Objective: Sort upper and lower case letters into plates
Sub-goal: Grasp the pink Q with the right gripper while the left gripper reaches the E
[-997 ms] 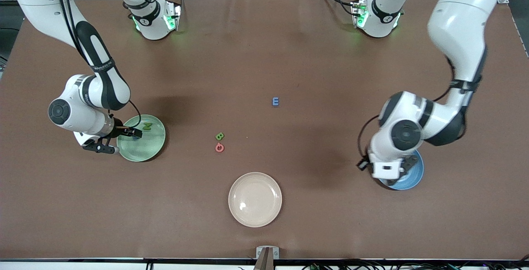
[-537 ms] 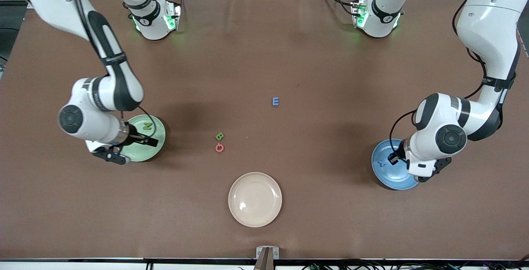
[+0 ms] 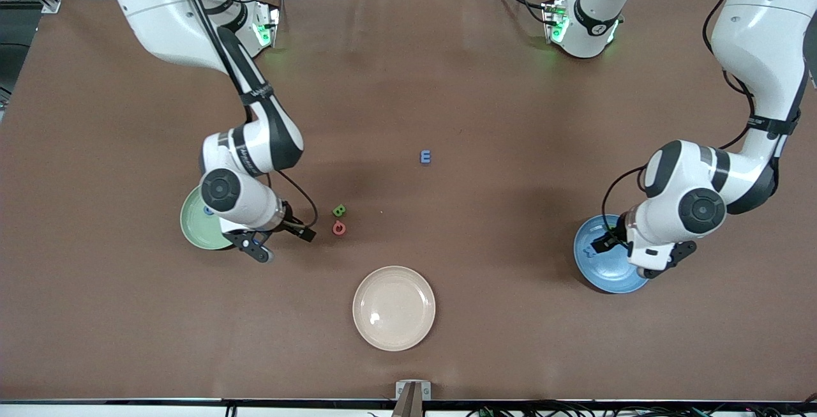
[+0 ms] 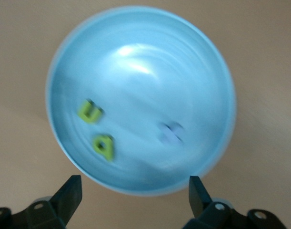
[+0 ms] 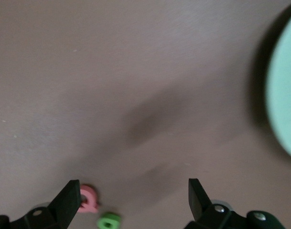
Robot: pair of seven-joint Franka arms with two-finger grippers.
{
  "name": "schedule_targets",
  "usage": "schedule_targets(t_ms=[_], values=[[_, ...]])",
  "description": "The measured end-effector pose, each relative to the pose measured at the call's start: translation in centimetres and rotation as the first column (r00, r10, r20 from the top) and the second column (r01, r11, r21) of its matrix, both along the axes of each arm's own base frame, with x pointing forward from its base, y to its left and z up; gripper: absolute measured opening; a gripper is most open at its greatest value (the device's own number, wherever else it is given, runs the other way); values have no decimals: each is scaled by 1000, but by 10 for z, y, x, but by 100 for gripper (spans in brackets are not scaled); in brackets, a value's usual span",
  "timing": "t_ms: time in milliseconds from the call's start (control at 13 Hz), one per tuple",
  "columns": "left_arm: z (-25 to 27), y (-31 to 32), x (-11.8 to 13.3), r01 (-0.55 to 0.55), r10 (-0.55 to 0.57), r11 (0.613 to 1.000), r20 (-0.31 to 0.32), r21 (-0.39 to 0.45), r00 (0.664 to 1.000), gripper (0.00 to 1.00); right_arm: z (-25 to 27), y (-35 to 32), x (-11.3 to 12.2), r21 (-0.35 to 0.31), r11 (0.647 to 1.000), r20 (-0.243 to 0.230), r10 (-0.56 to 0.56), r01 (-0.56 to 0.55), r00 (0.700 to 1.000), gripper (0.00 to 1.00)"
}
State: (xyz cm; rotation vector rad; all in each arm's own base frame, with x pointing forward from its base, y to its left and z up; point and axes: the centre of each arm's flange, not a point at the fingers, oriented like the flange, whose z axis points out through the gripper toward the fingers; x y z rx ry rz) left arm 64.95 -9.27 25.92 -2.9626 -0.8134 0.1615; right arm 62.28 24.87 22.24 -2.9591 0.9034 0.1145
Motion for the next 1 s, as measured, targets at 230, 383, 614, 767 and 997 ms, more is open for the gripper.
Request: schedule_targets(t_ms=[230,383,614,767,997], values=[[16,-80,-22,16,-16,999,-4,-49,1000,100,-36,21,-3,4,1000,40,5,-5,999,100],[18,-138,-49,18,-19,997,-11,-73,1000,97,-46,34,-7,2,1000,42,-2,2,999,100],[11,-232,-107,104,-97,987,58,-123,994,95,-41,61,-15,7,1000,50,-11,11,999,100],[1,-287,-153,229,-215,966,115,-124,970,89,-41,73,-20,8,1000,51,-9,9,999,100],[-10,-349,-207,356,-338,928,160,-106,928,75,-42,83,-26,3,1000,50,8,-8,999,90]])
